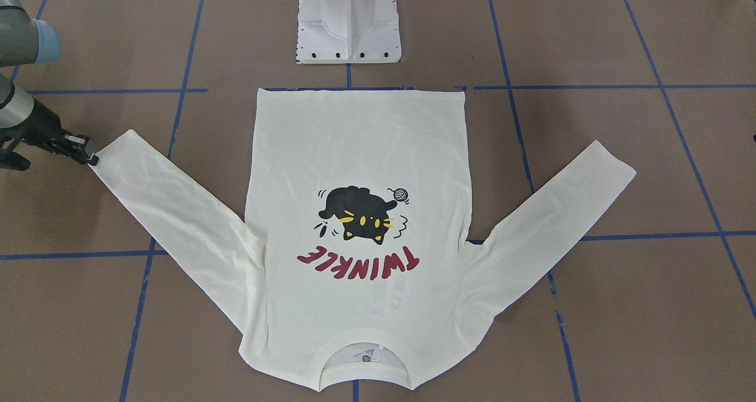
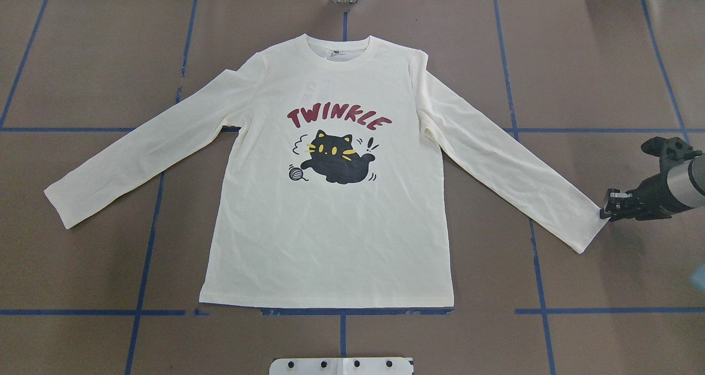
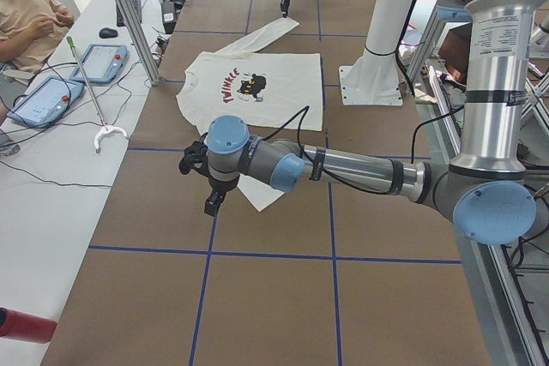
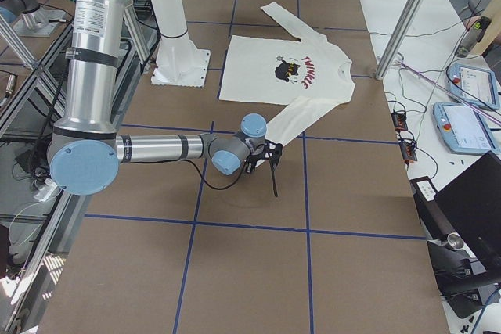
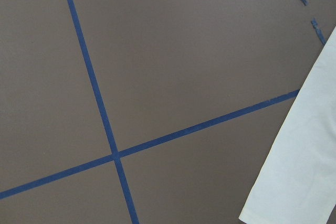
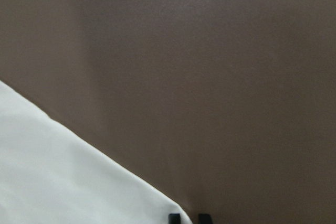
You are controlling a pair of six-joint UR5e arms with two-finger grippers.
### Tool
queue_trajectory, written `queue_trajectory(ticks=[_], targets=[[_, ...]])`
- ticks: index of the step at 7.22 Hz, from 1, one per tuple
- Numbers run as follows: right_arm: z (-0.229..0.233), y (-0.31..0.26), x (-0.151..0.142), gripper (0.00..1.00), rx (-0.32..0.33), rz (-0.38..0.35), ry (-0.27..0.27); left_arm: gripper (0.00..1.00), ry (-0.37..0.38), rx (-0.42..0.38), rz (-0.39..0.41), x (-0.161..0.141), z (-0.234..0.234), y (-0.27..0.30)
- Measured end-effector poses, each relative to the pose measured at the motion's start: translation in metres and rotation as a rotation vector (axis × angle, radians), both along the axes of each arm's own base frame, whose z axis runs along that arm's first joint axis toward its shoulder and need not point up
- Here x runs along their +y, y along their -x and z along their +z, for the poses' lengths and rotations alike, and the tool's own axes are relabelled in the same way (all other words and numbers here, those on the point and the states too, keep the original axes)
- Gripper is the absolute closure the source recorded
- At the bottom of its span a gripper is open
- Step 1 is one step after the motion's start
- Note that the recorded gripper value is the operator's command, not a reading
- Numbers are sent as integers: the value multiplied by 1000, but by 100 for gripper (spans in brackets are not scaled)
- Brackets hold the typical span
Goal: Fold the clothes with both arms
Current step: 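Lower the right gripper to the cuff of the sleeve nearest it and grasp, then carry the sleeve with the right gripper across the shirt front toward the left arm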
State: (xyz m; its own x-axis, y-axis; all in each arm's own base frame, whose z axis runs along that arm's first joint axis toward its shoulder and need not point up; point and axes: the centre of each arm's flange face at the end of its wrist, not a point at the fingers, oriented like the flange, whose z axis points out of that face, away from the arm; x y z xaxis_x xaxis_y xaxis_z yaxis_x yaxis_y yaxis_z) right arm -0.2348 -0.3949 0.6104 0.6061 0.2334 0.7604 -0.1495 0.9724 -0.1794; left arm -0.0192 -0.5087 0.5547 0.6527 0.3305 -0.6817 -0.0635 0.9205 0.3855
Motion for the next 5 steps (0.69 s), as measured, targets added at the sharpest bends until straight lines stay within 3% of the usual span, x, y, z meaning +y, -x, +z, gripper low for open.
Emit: queue_trajectory(ticks=[3, 5], targets=[[-19, 2, -2, 100, -28, -3, -21, 0, -3, 0, 0, 0, -2, 0], [-100, 16, -16, 100, -117, 33, -46, 0, -10, 1, -2, 0, -6, 0]])
